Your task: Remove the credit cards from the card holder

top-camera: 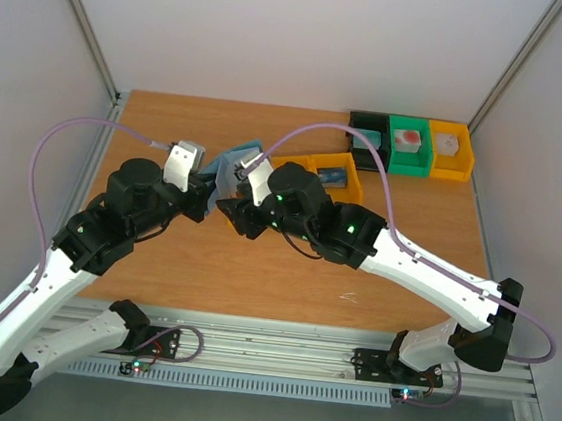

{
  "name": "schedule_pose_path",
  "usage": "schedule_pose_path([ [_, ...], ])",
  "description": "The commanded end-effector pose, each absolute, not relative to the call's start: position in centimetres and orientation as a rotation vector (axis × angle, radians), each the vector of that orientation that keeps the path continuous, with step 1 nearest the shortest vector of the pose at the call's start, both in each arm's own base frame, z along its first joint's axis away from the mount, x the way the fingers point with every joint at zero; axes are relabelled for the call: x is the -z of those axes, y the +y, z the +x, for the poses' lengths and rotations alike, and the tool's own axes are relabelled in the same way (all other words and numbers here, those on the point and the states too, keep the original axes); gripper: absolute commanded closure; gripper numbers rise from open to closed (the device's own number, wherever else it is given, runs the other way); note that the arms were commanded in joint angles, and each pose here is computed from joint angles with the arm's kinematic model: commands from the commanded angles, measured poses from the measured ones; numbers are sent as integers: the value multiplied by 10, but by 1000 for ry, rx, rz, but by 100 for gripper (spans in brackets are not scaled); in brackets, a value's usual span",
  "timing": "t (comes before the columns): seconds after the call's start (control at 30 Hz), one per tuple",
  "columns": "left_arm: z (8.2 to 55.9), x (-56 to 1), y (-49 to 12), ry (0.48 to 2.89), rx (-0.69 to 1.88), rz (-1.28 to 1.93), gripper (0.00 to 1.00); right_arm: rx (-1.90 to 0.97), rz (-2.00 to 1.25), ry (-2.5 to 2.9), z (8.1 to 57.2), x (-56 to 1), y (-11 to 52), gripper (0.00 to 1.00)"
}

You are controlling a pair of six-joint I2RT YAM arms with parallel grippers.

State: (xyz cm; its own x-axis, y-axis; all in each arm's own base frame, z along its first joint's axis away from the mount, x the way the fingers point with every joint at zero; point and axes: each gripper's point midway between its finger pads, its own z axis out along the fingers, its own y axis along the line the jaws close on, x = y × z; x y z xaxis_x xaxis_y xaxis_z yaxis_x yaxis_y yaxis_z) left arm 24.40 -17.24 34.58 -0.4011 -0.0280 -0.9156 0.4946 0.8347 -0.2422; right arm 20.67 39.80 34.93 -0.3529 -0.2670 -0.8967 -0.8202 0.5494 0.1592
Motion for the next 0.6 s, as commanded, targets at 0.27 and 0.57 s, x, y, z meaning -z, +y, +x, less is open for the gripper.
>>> schedule_pose_path([
  [0.27,237,-364,-186,1830,735,344,100,-775,-790,1787,214,-385,366,73],
  [0.57,239,-363,-184,1835,725,326,100,-777,-862,1769,210,-376,389,50],
])
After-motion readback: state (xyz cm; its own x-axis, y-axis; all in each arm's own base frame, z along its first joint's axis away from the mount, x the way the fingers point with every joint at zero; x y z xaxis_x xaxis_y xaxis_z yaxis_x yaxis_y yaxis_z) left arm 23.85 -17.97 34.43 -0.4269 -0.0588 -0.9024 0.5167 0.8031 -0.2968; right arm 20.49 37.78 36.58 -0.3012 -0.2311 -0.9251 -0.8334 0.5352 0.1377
